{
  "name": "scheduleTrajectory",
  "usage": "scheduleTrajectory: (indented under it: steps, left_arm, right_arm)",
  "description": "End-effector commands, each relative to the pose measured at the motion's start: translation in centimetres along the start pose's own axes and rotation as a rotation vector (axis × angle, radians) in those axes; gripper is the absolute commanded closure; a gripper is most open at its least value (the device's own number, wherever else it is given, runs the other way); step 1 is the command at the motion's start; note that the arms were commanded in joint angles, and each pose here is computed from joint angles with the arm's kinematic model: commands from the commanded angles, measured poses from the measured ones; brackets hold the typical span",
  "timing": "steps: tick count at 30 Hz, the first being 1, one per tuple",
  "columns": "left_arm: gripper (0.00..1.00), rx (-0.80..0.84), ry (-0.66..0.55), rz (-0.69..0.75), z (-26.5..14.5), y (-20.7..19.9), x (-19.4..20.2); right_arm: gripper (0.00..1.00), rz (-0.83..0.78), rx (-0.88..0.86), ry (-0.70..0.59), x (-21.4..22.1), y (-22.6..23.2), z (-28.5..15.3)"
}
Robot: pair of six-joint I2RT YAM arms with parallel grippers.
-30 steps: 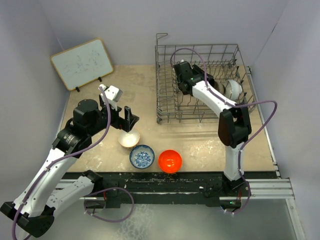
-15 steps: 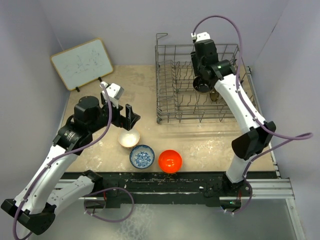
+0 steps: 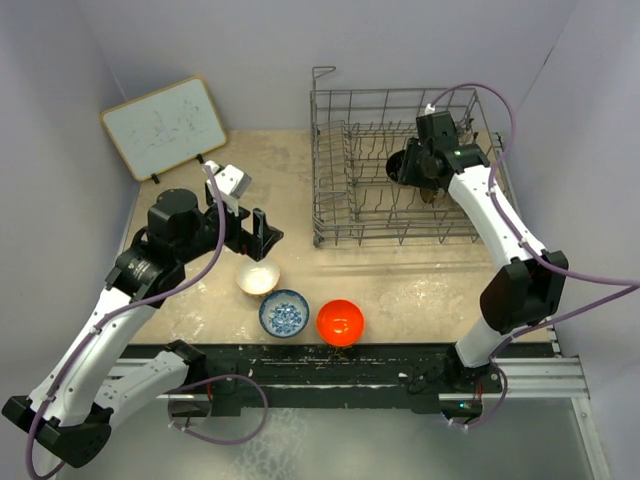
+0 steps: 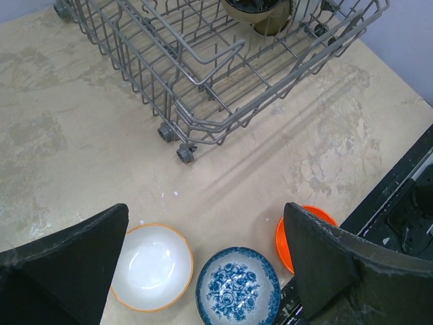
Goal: Load the bowls into the dish rack
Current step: Pick up the bowl from the dish rack.
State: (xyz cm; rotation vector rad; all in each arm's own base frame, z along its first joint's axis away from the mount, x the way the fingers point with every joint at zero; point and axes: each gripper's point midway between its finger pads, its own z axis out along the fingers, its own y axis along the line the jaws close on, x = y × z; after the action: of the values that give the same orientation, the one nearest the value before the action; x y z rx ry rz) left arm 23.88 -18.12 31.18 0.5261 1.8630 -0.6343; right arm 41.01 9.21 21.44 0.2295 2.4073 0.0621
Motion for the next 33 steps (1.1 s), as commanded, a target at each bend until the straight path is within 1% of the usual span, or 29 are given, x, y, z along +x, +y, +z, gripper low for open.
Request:
scheduleTrajectory:
  steps: [1,7,10,18,26,31,33]
  left_arm:
    - [0.01,0.030,-0.081,0.049,-0.8,-0.6,-2.2]
    - [0.01,0.055,-0.078,0.077,-0.9,-1.0,-2.0]
    - [0.01,0.067,-0.080,0.089,-1.0,-1.2,-2.1]
    - [0.01,0.082,-0.085,0.093,-1.1,-1.4,-1.8]
    - [0.01,0.077,-0.071,0.091,-0.8,-1.2,-1.3]
    - [0.01,0.072,-0.066,0.091,-0.6,-1.1,-1.1]
    - [0.01,0.072,-0.063,0.090,-0.5,-1.0,-1.1]
  right_arm:
    - [0.54,0.159,-0.022,-0.069,-1.9,-0.3,-1.4]
    - [0.55,0.324,0.043,-0.097,-2.1,-1.3,-0.2]
    - [0.55,0.364,0.046,-0.114,-2.2,-1.5,0.4]
    - [0.56,0.383,0.115,-0.075,-1.5,-2.6,3.4]
    - [0.58,0.393,0.166,-0.089,-1.3,-3.8,5.2]
    - [0.60,0.386,0.192,-0.108,-1.7,-4.4,6.1]
    - [0.63,0.384,0.197,-0.115,-1.9,-4.5,6.5]
